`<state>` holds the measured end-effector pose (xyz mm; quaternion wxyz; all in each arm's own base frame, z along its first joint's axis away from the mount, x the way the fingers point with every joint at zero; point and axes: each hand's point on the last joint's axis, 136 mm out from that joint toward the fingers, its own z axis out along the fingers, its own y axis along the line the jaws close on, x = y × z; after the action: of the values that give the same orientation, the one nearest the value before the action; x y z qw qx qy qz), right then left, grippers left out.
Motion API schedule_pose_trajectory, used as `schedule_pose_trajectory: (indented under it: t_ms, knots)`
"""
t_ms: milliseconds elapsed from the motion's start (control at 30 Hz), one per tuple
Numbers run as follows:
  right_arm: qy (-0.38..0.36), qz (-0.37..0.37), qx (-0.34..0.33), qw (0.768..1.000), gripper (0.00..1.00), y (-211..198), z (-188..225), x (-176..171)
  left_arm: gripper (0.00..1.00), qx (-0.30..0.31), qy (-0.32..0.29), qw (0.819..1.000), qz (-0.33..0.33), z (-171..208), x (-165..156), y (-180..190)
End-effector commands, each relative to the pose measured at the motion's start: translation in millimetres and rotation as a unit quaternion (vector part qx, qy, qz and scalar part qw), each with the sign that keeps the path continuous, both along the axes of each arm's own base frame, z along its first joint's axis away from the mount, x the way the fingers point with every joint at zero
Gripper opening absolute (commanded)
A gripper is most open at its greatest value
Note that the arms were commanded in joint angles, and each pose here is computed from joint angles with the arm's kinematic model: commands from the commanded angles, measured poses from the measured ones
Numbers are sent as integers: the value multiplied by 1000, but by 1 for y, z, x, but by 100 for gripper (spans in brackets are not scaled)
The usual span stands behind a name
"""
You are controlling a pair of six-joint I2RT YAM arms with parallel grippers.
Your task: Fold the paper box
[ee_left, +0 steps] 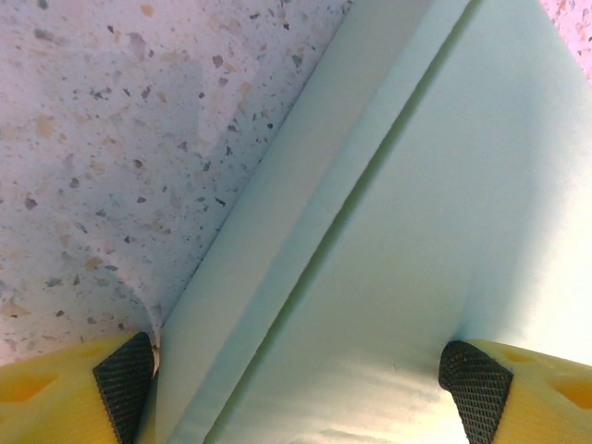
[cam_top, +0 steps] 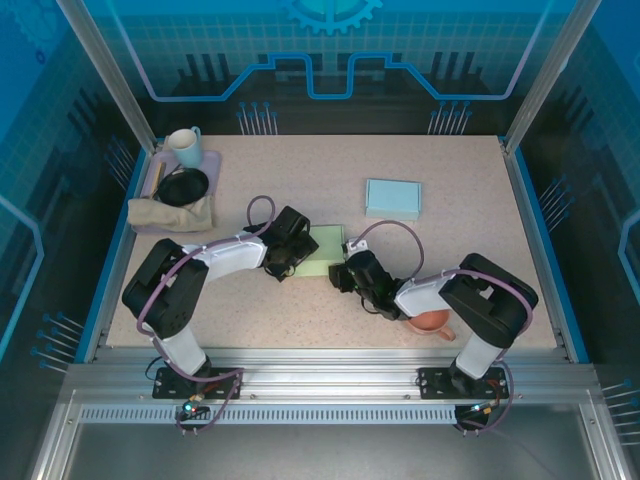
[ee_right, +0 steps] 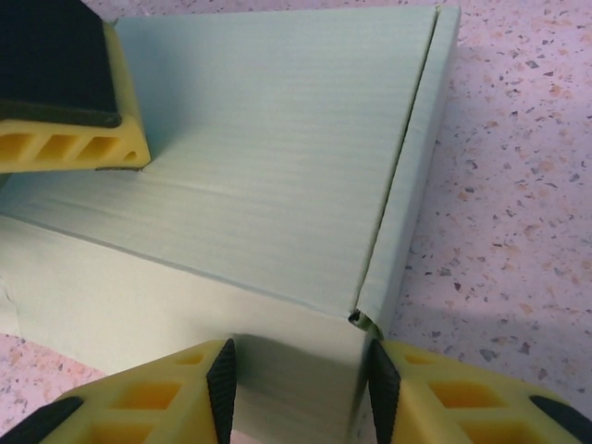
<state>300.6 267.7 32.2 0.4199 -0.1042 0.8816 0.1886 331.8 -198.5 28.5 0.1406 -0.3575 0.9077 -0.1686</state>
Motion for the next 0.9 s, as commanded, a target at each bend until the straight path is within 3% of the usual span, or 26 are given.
schedule_pose_trajectory:
  t_ms: [0, 267, 500, 867]
  knots:
    - [2, 20, -44, 999, 44, -7, -30, -15, 86, 91, 111, 990, 0, -53, -48, 42]
    - [-21, 26, -30, 999, 44, -5, -37, -15, 88, 118, 127, 985, -14, -61, -53, 49]
    - [-38, 3, -44, 998, 52, -15, -31, -10, 88, 127, 131, 983, -22, -62, -52, 50]
    - [-10, -16, -44, 999, 45, -10, -22, 12, 88, 121, 134, 983, -45, -65, -54, 44]
